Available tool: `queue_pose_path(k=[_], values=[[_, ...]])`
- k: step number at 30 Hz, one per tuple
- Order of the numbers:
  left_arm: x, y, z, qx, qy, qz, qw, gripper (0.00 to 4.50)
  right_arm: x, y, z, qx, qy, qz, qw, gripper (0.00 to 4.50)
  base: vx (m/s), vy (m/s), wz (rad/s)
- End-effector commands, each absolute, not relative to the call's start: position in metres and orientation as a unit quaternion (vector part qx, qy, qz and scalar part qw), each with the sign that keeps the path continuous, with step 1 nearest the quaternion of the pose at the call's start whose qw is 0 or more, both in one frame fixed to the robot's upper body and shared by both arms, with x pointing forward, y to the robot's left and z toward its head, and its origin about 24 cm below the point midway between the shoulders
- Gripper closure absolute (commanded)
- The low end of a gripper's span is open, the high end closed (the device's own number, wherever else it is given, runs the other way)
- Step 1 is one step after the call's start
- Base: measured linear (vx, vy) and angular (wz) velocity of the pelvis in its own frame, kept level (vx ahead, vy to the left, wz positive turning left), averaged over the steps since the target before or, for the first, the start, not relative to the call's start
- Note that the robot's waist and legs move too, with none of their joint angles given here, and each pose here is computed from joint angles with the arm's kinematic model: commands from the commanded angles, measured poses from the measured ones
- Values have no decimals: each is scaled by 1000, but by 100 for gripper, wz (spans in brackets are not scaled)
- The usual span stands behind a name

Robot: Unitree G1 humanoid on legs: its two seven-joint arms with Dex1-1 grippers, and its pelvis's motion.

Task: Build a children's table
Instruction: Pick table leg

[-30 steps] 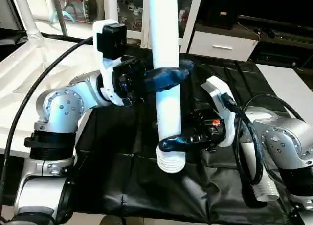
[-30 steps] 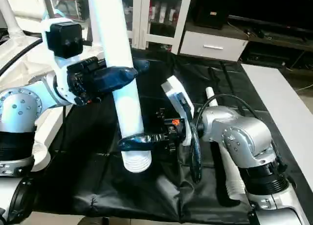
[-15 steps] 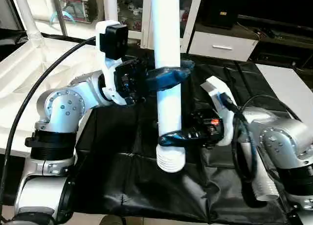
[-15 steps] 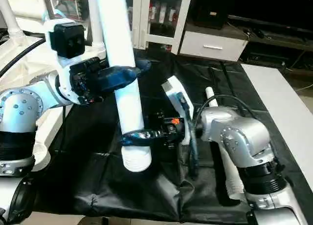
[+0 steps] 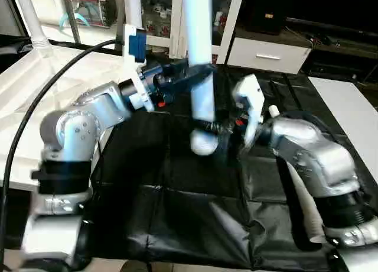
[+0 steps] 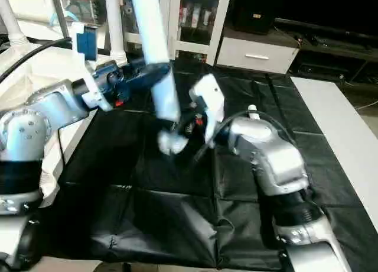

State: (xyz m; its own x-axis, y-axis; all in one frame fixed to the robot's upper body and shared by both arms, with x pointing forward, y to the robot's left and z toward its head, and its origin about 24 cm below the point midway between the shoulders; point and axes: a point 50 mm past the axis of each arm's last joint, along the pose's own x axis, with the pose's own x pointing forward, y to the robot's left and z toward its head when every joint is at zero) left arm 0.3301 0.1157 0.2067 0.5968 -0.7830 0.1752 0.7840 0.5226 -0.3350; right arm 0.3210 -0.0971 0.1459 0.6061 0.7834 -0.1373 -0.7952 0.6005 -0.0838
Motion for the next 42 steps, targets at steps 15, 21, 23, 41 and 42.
queue_pose_path(k=[15,21,23,41,42], values=[[339,102,201,-202,-31,-312,928,86,330,-66,140,-167,11,339,926,264,0,0,0],[341,109,196,-209,-31,-278,937,132,336,-70,146,-149,2,314,938,264,0,0,0],[341,108,197,-214,-35,-281,935,146,335,-69,145,-147,2,315,938,264,0,0,0],[343,116,204,-214,-52,-282,934,266,333,-66,154,-91,-14,360,928,187,0,0,0],[343,117,204,-212,-53,-278,935,267,332,-68,158,-50,-13,369,928,174,0,0,0]])
